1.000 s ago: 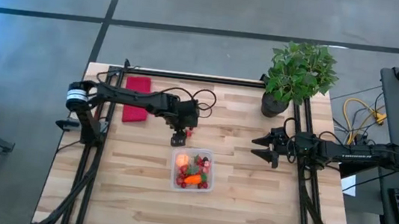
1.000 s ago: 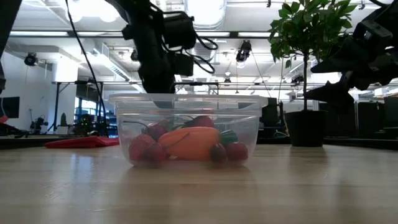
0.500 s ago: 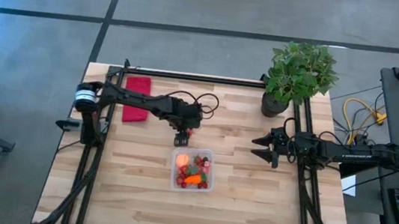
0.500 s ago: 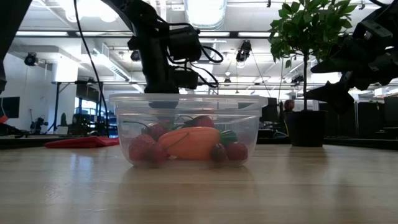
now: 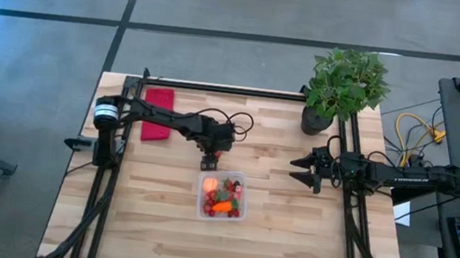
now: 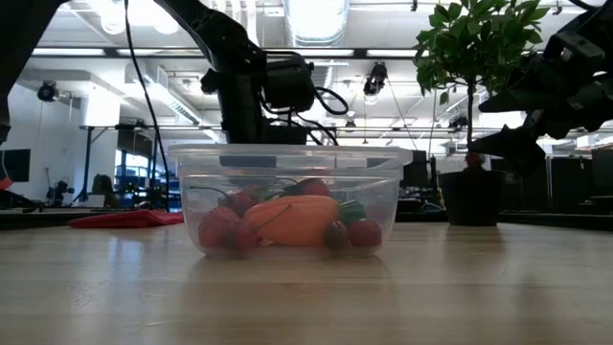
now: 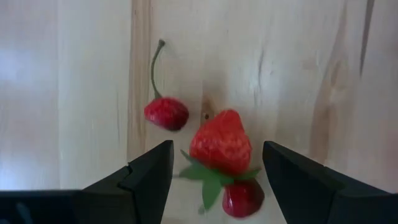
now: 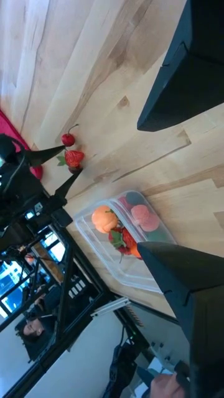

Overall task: Pick and placing Produce into tupperware
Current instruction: Put the red strawberry into the transparent bin

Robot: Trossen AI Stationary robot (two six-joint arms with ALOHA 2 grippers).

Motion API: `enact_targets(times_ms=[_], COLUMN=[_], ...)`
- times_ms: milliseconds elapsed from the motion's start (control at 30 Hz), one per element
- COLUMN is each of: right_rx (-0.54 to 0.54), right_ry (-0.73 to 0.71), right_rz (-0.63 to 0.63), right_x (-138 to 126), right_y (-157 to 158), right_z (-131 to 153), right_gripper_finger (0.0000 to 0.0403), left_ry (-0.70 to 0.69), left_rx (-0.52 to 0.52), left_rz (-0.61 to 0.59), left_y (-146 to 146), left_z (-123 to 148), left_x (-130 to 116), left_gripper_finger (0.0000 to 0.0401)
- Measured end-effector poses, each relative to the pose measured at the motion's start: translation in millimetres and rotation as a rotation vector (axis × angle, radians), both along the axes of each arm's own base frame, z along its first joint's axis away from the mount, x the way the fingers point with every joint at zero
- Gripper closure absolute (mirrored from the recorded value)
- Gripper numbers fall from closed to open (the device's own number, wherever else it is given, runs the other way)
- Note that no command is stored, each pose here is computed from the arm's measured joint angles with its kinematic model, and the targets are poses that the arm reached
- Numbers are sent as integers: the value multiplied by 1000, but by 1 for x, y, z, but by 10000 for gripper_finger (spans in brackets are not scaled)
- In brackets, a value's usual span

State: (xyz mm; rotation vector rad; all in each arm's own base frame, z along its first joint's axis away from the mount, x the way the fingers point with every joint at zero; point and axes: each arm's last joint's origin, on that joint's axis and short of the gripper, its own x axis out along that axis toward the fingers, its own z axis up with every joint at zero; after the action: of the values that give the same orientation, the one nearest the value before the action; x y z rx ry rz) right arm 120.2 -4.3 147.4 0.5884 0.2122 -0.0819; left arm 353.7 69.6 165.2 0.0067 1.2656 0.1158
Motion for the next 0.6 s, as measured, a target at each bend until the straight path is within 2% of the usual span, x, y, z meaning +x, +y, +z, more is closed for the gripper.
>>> enact_targets(times_ms=[333, 600], right_rx=[0, 0], right_ry=[0, 0], right_rz=[0, 0], right_x=[0, 0], right_y=[0, 0], right_z=[0, 0], right_gripper_finger=[111, 107], left_ry=[0, -3], left_rx=[1, 6], left_rz=[-9, 3], left_y=[2, 6], left_z=[-5, -4], left_x=[2, 1], left_gripper_finger=[171, 231])
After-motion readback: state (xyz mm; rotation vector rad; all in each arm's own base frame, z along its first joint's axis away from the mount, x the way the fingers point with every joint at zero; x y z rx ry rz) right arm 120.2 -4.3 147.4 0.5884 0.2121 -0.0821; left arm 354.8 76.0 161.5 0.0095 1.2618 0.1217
